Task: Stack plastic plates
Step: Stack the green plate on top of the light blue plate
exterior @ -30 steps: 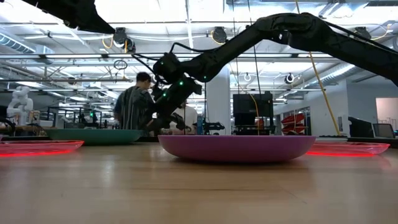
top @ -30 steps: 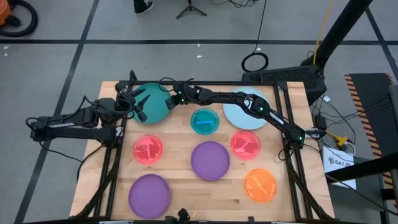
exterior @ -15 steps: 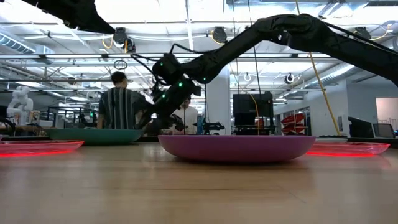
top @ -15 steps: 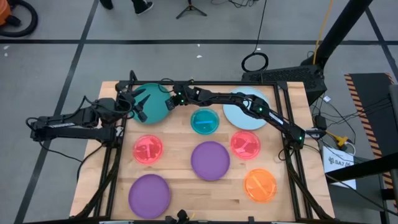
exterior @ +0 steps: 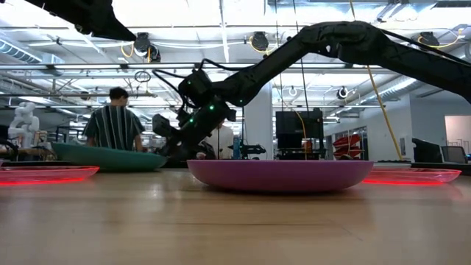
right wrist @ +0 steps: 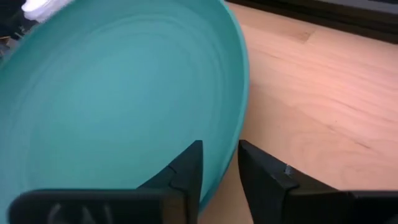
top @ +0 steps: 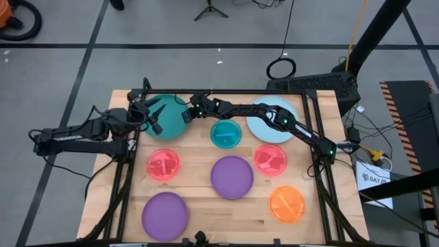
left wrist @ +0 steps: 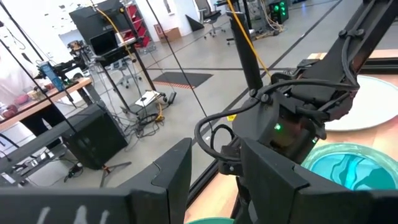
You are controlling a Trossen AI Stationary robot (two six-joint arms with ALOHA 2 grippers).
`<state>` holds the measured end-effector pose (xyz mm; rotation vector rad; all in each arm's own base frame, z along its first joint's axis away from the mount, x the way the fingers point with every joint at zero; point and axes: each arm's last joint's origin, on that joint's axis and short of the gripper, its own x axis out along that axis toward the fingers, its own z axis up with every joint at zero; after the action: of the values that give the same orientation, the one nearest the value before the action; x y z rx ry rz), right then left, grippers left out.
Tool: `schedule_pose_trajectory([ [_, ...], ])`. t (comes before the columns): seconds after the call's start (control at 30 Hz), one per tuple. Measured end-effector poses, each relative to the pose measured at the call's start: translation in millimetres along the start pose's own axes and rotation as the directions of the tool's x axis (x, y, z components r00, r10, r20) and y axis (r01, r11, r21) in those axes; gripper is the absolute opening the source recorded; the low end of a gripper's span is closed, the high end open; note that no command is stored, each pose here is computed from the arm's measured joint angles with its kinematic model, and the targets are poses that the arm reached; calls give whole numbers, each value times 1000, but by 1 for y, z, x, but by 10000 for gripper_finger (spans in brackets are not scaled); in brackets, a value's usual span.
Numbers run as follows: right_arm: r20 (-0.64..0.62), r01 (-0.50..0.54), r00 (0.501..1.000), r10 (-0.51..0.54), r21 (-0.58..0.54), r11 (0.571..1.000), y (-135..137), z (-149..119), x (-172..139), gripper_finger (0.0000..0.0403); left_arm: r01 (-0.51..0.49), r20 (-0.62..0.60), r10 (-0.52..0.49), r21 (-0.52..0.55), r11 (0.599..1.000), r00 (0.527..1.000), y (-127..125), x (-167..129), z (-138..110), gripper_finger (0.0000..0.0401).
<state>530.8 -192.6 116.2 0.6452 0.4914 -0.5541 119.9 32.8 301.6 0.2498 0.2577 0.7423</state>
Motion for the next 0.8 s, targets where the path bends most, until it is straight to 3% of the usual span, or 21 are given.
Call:
schedule_pose_trajectory([
  [0.23, 42, -24, 999, 23, 4, 1000, -2, 7, 0, 9, 1, -4, -1, -7, 1000, 1000, 0, 0, 0, 147],
  [0.53, 105, -69, 992, 63, 55, 996, -7, 29, -9, 5, 1, -5, -1, -17, 1000, 1000, 0, 0, -1, 147],
  [0.8, 142, -115, 983, 119, -31, 993, 6, 75, -56, 3, 1, -5, -1, -26, 1000, 1000, 0, 0, -1, 147],
])
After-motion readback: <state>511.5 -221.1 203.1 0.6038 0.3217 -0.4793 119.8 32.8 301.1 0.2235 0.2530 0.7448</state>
